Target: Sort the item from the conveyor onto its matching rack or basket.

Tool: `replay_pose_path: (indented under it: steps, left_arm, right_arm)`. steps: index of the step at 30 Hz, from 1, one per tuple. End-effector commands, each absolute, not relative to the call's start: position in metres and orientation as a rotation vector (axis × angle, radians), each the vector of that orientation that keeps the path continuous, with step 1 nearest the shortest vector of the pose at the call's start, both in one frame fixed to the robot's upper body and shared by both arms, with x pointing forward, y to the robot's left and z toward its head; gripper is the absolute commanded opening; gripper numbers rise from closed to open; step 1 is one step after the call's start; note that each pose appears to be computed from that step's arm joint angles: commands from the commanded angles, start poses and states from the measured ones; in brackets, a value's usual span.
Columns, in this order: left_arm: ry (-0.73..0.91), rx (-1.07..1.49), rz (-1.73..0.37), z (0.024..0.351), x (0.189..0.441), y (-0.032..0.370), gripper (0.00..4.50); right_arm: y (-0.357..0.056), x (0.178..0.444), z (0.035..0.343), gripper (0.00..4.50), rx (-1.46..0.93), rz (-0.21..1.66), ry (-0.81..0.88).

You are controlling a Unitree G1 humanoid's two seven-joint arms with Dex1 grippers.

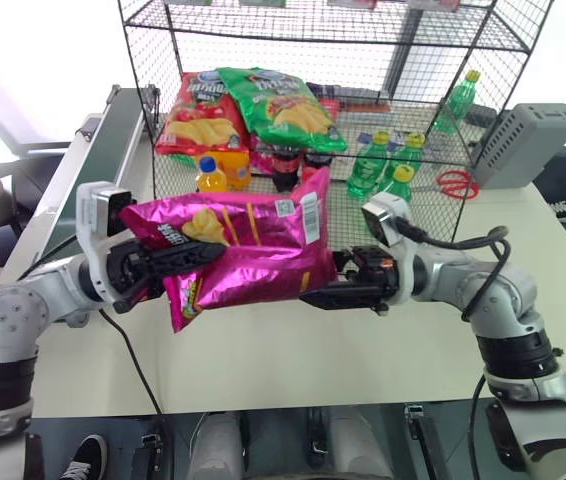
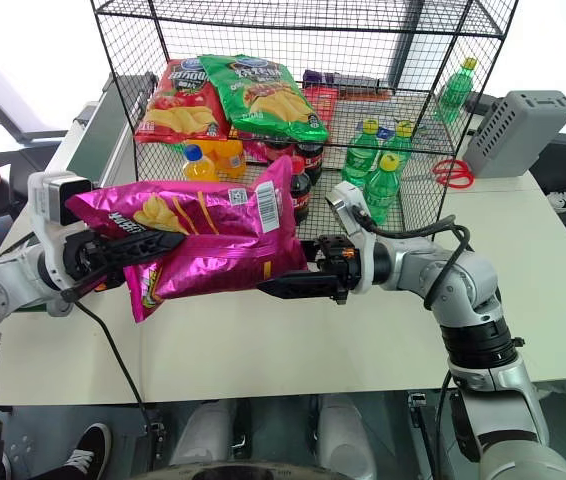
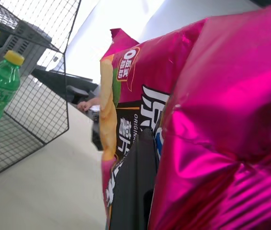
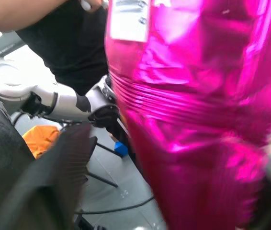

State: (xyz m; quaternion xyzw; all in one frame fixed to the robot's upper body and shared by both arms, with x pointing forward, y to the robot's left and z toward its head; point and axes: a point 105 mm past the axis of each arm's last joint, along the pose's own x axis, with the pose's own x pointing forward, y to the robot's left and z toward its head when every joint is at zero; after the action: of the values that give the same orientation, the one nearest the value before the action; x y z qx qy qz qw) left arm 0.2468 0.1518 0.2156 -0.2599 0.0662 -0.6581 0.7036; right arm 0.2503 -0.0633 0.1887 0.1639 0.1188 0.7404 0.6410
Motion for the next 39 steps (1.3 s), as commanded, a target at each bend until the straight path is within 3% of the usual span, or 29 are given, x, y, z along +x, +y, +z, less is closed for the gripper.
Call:
replay_pose_path:
  steps: [1, 4, 5, 8, 9, 11, 15, 18, 22, 26, 30, 32, 36, 39]
  left_arm:
    - [0.099, -0.540, -1.461, 0.222, 0.248, 0.155, 0.00]
    - [0.098, -0.514, -1.465, 0.219, 0.248, 0.154, 0.00]
    - [0.104, -0.529, -1.460, 0.218, 0.249, 0.154, 0.00]
    - [0.129, -0.566, -1.453, 0.217, 0.250, 0.154, 0.00]
    - [0.140, -0.581, -1.454, 0.217, 0.249, 0.156, 0.58]
    - [0.144, -0.576, -1.447, 0.217, 0.249, 0.158, 1.26]
    - [0.127, -0.559, -1.422, 0.216, 0.250, 0.162, 3.10]
    - [0.107, -0.520, -1.384, 0.212, 0.253, 0.166, 4.48]
    - [0.055, -0.451, -1.341, 0.207, 0.259, 0.169, 4.50]
    - [-0.018, -0.382, -1.292, 0.204, 0.270, 0.172, 4.50]
    - [-0.027, -0.336, -1.267, 0.198, 0.280, 0.173, 4.50]
    - [-0.034, -0.307, -1.266, 0.195, 0.285, 0.170, 4.50]
    - [-0.011, -0.201, -1.304, 0.184, 0.291, 0.161, 4.50]
    - [-0.023, -0.185, -1.326, 0.185, 0.292, 0.156, 4.50]
  right_arm:
    - [-0.060, 0.244, 0.202, 1.84, 0.347, 1.723, 0.211]
    - [-0.061, 0.245, 0.201, 0.34, 0.336, 1.715, 0.212]
    - [-0.063, 0.246, 0.199, 0.15, 0.324, 1.706, 0.215]
    - [-0.067, 0.248, 0.197, 0.15, 0.301, 1.696, 0.210]
    - [-0.068, 0.249, 0.196, 0.15, 0.281, 1.683, 0.203]
    - [-0.071, 0.249, 0.194, 0.15, 0.253, 1.674, 0.195]
    - [-0.091, 0.247, 0.204, 0.15, 0.267, 1.602, 0.099]
    - [-0.110, 0.235, 0.207, 0.15, 0.304, 1.554, 0.099]
    - [-0.126, 0.230, 0.212, 0.15, 0.270, 1.423, 0.050]
    - [-0.167, 0.232, 0.230, 0.15, 0.173, 1.101, -0.115]
    - [-0.183, 0.238, 0.248, 0.15, 0.049, 0.940, -0.245]
    - [-0.195, 0.249, 0.257, 0.15, -0.062, 0.810, -0.315]
    - [-0.197, 0.260, 0.265, 0.15, -0.555, 0.690, -0.450]
    - [-0.206, 0.269, 0.270, 0.15, -0.697, 0.615, -0.501]
